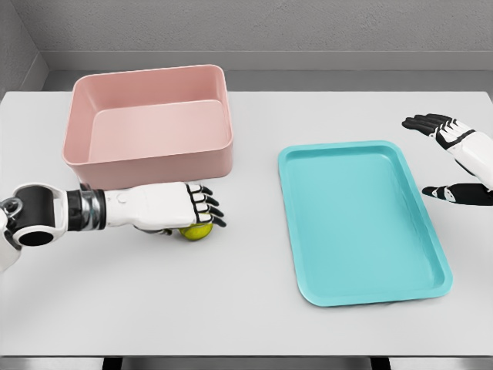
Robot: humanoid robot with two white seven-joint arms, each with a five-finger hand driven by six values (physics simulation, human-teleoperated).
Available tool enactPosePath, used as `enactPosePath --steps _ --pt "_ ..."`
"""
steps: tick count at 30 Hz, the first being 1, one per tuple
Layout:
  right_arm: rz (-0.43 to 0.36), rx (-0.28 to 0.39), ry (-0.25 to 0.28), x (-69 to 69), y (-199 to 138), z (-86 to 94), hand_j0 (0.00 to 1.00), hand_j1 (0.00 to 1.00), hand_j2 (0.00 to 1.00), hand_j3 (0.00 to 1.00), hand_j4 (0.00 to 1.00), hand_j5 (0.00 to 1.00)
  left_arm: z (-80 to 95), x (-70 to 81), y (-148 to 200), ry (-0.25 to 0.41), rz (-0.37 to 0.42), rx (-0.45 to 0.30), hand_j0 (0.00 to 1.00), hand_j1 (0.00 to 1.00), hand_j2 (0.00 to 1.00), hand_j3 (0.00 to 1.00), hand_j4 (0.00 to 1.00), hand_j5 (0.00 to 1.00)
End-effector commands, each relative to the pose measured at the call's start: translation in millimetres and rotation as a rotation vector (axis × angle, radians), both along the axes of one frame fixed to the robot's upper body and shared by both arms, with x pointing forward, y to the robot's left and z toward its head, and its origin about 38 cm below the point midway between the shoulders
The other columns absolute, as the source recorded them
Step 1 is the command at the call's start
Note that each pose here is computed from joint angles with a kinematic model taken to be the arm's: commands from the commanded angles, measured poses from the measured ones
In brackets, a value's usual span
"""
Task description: Put the tennis from the blue tray into the pink basket with both arms
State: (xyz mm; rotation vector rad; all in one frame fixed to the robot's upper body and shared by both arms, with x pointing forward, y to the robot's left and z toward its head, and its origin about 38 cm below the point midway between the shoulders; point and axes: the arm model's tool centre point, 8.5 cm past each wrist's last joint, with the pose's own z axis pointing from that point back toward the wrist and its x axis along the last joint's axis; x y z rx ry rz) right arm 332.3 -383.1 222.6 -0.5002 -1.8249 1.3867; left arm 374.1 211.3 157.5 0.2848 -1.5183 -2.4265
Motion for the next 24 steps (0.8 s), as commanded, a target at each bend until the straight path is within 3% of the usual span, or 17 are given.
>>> enactPosePath --steps 1,5,8,16,24 --pt "0.000 0.007 0.000 0.0 0 0.7 1.00 1.00 1.00 1.00 1.00 1.00 -1.8 -0.9 0 0.013 0.001 0.009 0.75 0.75 0.75 0.75 0.75 0.75" --pt "0.000 0.007 0.000 0.0 0 0.7 1.00 1.00 1.00 1.00 1.00 1.00 -2.4 -0.4 2 0.020 0.005 0.027 0.57 0.57 0.57 0.57 0.57 0.57" --pt "0.000 0.007 0.000 0.0 0 0.7 1.00 1.00 1.00 1.00 1.00 1.00 -2.7 -0.2 2 0.024 0.004 0.036 0.50 0.50 0.50 0.50 0.50 0.50" --pt "0.000 0.007 0.000 0.0 0 0.7 1.00 1.00 1.00 1.00 1.00 1.00 -1.3 0.4 2 0.023 0.005 0.034 0.50 0.50 0.50 0.50 0.50 0.50" --pt "0.000 0.007 0.000 0.0 0 0.7 1.00 1.00 1.00 1.00 1.00 1.00 14.3 5.4 -1 0.008 -0.001 0.004 0.50 0.50 0.50 0.50 0.50 0.50"
